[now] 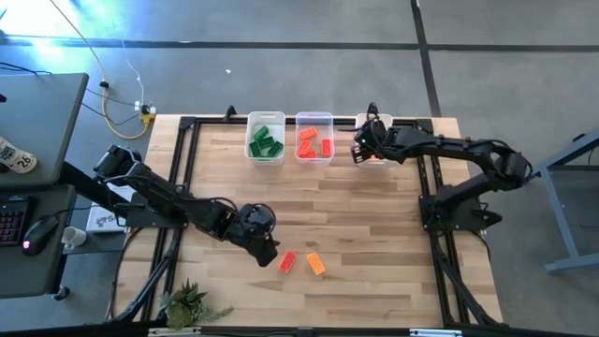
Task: Sort & place blocks by color
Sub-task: Put the orange game piece into the transparent bin
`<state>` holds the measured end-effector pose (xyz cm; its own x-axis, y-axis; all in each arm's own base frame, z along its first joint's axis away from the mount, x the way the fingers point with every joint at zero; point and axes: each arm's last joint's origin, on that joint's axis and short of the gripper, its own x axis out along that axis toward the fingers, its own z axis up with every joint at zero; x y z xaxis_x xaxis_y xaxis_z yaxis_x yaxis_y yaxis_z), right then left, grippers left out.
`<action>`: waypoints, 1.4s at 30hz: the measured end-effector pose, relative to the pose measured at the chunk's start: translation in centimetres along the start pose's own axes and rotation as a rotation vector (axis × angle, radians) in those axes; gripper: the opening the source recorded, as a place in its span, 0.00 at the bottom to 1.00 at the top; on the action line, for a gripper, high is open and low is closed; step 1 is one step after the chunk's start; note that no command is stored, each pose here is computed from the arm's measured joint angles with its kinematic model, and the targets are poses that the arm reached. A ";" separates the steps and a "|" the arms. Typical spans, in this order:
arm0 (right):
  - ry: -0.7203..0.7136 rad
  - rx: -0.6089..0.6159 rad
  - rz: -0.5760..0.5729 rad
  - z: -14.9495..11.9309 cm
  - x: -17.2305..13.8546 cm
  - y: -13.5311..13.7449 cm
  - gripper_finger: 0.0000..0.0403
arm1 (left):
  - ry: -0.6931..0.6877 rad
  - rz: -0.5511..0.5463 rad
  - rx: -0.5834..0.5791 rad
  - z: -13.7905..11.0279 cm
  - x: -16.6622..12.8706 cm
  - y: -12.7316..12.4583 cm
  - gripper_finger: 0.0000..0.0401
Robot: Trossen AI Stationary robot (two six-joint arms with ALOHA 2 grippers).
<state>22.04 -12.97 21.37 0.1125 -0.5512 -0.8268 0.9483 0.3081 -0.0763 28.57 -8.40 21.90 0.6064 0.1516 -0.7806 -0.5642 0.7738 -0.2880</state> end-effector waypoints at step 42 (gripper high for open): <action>-0.080 -0.100 0.205 -2.5 -5.2 2.2 0.58 | -0.173 -0.098 0.152 6.9 -6.1 -4.2 0.49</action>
<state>22.82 -7.47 24.15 0.3268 -0.5277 -0.7841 0.8694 0.4933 0.0303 31.06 -8.35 31.72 0.7484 0.1645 -0.6425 -0.4152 0.8716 -0.2605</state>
